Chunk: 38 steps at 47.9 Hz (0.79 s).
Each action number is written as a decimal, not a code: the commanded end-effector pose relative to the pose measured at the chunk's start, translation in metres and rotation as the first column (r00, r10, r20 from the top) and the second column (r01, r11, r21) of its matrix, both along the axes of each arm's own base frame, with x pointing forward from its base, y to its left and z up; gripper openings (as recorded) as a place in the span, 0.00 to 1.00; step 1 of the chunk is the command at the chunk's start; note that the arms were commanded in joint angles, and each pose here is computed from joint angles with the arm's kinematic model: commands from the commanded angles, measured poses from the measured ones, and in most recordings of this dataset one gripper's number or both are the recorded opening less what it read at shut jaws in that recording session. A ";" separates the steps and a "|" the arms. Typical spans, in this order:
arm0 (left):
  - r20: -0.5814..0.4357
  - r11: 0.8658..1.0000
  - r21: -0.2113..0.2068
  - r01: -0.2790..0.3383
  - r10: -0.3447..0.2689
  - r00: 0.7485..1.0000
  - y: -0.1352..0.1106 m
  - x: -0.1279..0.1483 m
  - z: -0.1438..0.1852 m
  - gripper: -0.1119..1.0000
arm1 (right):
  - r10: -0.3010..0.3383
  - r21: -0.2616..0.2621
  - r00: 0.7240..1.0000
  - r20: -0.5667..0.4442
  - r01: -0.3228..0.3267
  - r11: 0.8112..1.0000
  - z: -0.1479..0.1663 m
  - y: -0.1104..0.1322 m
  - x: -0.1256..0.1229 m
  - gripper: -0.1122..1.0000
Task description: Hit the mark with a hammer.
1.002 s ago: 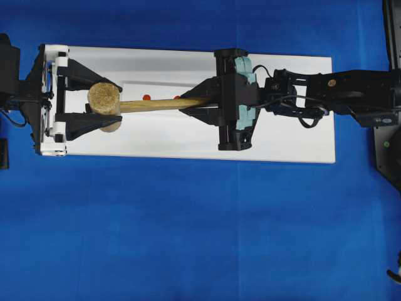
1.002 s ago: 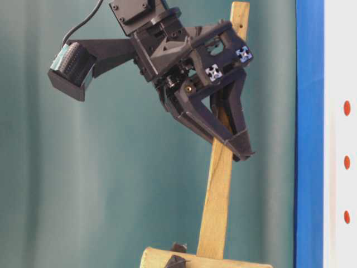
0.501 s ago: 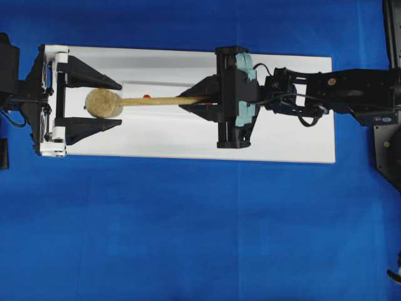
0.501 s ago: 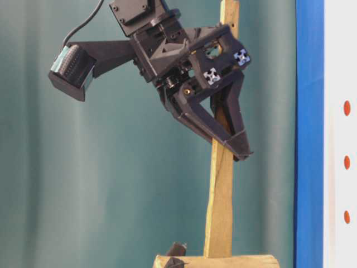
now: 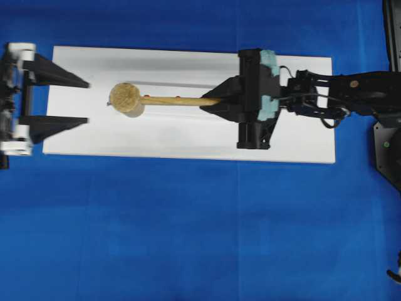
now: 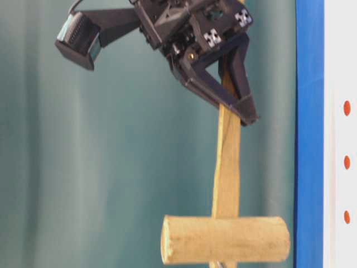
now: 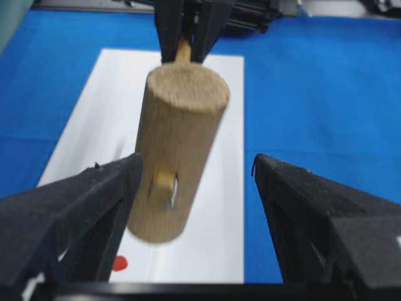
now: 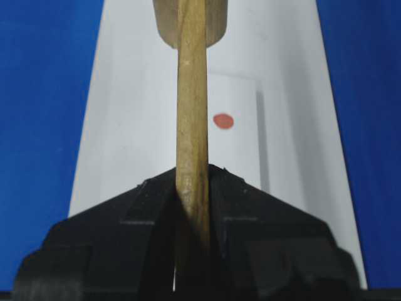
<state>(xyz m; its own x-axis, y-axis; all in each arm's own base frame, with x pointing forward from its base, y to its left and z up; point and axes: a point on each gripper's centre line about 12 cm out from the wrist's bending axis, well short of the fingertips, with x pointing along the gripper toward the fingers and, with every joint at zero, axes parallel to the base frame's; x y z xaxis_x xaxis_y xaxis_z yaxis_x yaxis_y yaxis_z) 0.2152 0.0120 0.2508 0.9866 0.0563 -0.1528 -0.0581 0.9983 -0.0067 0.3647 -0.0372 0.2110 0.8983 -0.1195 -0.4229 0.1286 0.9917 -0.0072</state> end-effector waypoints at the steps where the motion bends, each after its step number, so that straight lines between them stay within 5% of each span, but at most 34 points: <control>1: 0.005 1.000 0.001 -0.002 0.002 1.000 0.000 -0.011 0.006 0.72 | -0.006 0.007 0.998 0.061 0.006 1.000 0.018 0.001 -0.002 0.12; 13: -0.029 1.000 -0.001 0.001 -0.001 1.000 -0.002 -0.036 0.002 0.72 | -0.009 0.015 0.998 0.057 0.008 1.000 0.018 0.001 -0.001 0.12; 38: -0.045 1.000 0.003 0.002 -0.001 0.999 -0.002 -0.038 -0.002 0.71 | -0.082 0.015 0.994 0.066 0.081 0.997 0.020 -0.026 -0.001 0.12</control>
<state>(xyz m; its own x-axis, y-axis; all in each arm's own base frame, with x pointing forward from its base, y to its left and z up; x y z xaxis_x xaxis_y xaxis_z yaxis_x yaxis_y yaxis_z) 0.1760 0.0097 0.2456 0.9778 0.0536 -0.2026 -0.0557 0.9984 -0.0046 0.3585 -0.0601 0.2121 0.8894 -0.1771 -0.4215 0.2004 0.9797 0.0110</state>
